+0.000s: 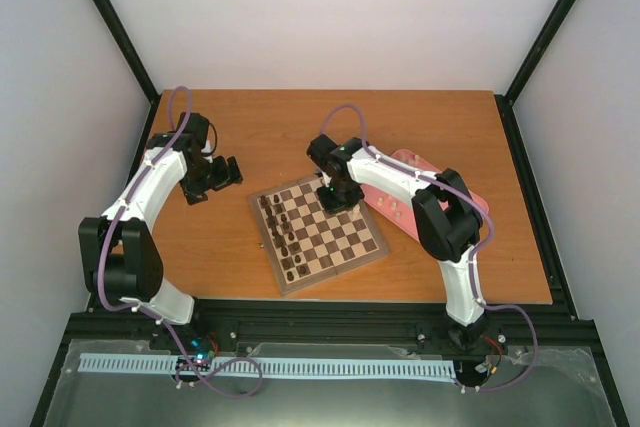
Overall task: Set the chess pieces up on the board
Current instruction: Place the chess piece on the chessboard.
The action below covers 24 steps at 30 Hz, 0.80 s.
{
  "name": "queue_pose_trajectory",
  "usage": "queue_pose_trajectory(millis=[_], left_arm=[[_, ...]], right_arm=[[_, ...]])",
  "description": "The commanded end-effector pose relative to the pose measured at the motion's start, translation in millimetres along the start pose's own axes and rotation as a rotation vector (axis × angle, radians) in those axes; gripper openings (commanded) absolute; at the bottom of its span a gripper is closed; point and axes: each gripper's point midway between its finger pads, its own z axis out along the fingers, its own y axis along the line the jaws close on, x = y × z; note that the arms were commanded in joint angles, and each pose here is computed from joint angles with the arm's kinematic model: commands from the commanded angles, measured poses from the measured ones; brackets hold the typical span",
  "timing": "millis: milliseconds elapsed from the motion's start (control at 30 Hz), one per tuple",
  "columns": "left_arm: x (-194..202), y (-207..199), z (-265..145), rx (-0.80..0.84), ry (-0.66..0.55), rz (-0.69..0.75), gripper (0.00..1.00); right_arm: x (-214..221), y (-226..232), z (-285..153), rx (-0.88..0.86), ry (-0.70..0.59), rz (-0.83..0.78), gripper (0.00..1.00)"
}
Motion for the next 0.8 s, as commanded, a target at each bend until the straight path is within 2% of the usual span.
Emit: queue_pose_trajectory(millis=[0,767], left_arm=[[-6.4,-6.2,-0.9,0.011,-0.016,0.016,1.00],[-7.4,-6.0,0.1,0.009,-0.014,0.008,1.00]], right_arm=[[-7.7,-3.6,0.9,0.007,-0.008,-0.001,0.08],[-10.7,-17.4,7.6,0.061,0.000,0.002,0.10]])
